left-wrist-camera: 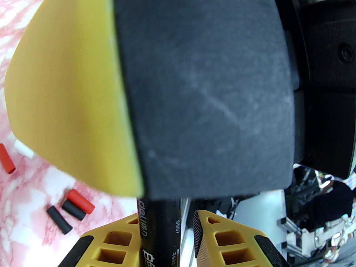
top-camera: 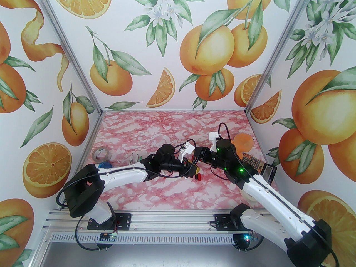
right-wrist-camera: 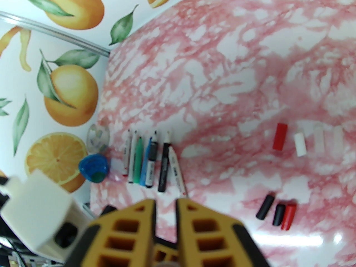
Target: Open the pen caps
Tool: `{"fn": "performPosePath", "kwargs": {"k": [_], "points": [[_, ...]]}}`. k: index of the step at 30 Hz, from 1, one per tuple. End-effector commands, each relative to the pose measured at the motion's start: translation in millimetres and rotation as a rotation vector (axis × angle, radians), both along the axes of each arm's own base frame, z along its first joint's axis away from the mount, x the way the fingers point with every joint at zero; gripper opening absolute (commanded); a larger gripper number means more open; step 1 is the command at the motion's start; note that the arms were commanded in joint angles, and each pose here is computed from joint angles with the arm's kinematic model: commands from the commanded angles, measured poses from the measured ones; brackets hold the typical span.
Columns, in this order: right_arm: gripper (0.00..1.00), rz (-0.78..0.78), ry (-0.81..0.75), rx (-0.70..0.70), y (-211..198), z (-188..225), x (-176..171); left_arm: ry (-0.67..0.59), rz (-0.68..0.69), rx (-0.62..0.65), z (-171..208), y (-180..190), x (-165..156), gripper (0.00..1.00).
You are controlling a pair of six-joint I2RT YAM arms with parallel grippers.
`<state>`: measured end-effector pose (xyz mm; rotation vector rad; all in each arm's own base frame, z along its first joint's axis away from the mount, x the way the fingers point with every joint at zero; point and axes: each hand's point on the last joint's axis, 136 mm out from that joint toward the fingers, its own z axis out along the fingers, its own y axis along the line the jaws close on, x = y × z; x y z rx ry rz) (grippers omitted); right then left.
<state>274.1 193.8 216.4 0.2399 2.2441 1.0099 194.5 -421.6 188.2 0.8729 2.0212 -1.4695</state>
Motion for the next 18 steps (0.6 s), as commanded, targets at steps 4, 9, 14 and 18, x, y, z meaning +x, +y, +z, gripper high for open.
{"fn": "performPosePath", "kwargs": {"k": [4, 9, 14, 18], "points": [[0.10, 0.018, -0.003, -0.010, -0.4, -1.4, -2.9, -0.025, -0.035, -0.045, 21.3, -5.5, -2.6, 0.15], [0.09, -0.002, -0.013, -0.011, -3.3, 1.7, -1.3, -0.034, -0.024, -0.030, 16.8, -5.3, -0.2, 0.07], [0.09, -0.094, -0.004, -0.043, -17.2, -0.5, 5.3, -0.120, 0.051, 0.088, 5.7, -1.1, 5.8, 0.00], [0.08, -0.152, -0.001, -0.073, -25.9, 3.8, 12.3, -0.167, 0.063, 0.177, -6.2, -0.7, 2.0, 0.00]]}}
